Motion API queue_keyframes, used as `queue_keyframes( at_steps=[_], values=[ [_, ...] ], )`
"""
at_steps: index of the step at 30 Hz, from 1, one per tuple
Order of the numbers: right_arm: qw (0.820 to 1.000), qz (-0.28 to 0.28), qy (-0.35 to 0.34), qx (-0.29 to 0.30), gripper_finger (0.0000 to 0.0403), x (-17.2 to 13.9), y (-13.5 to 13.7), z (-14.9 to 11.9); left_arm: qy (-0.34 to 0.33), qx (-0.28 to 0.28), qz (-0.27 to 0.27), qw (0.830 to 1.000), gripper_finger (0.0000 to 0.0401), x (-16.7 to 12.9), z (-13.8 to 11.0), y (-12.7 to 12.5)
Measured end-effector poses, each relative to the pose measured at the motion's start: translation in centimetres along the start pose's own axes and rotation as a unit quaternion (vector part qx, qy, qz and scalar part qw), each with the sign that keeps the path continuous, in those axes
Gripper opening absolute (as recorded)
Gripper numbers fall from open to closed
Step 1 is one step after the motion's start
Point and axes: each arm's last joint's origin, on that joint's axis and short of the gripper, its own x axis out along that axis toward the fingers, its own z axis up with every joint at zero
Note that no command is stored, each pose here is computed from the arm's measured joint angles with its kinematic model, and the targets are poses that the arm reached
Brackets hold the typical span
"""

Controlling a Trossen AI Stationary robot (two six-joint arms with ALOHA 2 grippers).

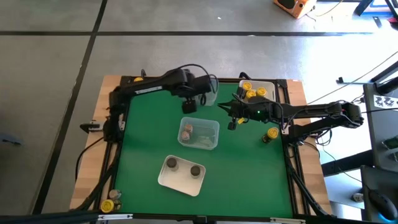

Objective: Sort spices by type
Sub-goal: Put the light brown seasoning bottle into the bottom transparent bin

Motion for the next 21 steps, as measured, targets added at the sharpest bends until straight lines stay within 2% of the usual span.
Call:
queue_keyframes(
  at_steps=[6, 12, 21],
  values=[
    [1.0, 0.0, -0.001, 0.001, 0.0021, 0.0, 0.0, 0.0, -0.024, -0.037, -0.011, 0.999, 0.0347, -6.1, -3.5, -1.3],
    [1.0, -0.001, -0.003, 0.004, 0.0021, 0.0, 0.0, 0.1, -0.111, -0.061, -0.046, 0.991, 0.0347, -12.3, -6.8, -3.8],
    [1.0, -0.001, -0.003, 0.005, 0.0021, 0.0, 0.0, 0.1, -0.187, -0.079, -0.117, 0.972, 0.0347, -18.0, -11.5, -7.3]
  ],
)
